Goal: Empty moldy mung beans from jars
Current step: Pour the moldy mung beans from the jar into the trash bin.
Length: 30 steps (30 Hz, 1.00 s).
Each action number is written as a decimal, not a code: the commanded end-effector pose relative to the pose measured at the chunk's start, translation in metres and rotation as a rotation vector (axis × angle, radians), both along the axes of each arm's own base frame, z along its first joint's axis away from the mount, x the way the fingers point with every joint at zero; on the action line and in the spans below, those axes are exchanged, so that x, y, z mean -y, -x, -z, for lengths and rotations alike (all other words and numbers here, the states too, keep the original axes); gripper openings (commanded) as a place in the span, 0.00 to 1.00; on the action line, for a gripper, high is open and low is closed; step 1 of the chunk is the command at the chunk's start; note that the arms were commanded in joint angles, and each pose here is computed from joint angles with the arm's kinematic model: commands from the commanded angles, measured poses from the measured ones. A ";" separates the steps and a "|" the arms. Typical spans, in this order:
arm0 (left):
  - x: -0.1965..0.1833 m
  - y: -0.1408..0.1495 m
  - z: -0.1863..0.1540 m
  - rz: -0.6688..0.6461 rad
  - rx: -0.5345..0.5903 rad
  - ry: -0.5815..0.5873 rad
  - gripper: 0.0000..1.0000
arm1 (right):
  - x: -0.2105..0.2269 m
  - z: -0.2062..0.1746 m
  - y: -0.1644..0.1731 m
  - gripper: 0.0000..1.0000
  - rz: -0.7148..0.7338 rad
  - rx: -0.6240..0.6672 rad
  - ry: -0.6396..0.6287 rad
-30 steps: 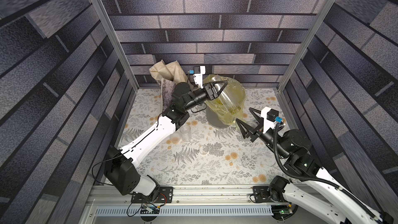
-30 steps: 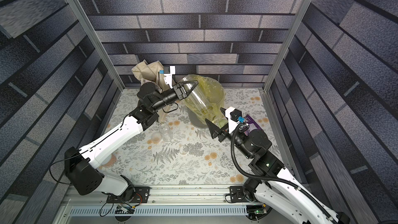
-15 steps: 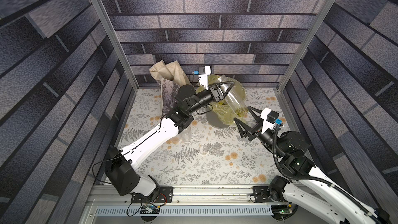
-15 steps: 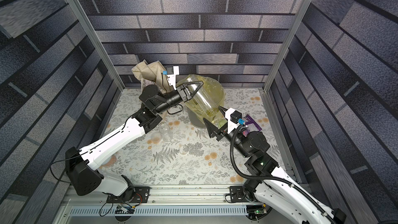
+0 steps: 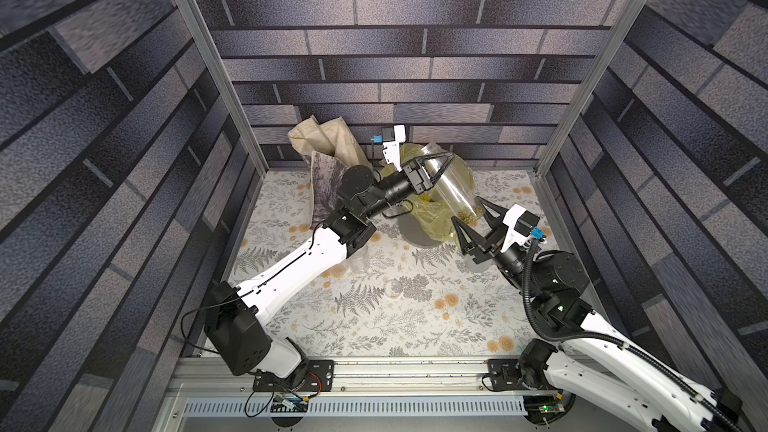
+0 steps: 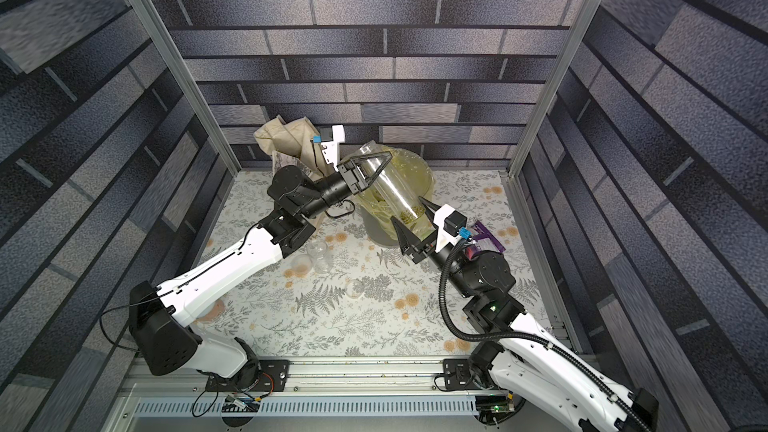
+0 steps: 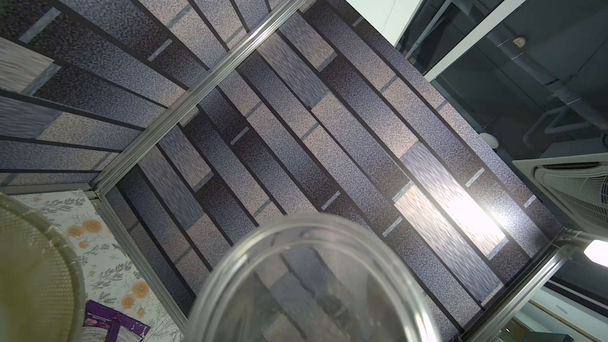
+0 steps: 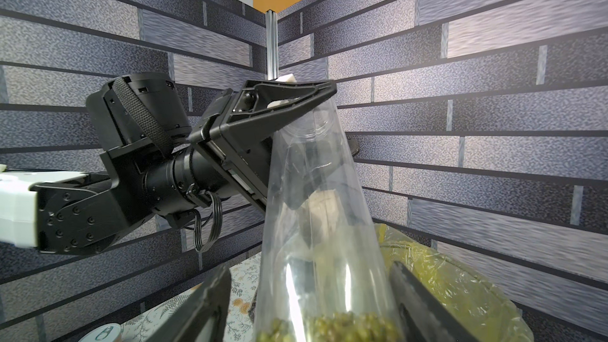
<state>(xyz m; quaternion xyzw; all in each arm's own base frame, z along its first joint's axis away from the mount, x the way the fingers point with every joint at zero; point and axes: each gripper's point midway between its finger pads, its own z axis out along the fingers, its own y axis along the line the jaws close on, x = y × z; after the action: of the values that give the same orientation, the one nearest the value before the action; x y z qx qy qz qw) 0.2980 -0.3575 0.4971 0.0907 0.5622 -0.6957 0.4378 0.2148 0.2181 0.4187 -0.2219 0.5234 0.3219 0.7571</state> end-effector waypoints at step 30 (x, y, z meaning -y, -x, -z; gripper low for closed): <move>0.008 0.001 0.018 0.070 -0.076 0.078 0.41 | -0.004 -0.017 0.001 0.55 -0.062 0.056 -0.058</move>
<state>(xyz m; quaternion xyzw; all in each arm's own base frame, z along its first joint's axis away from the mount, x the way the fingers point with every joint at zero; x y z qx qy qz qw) 0.2985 -0.3635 0.4837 0.0669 0.5479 -0.7307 0.4016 0.2256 0.2204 0.4121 -0.2190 0.5228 0.3257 0.7567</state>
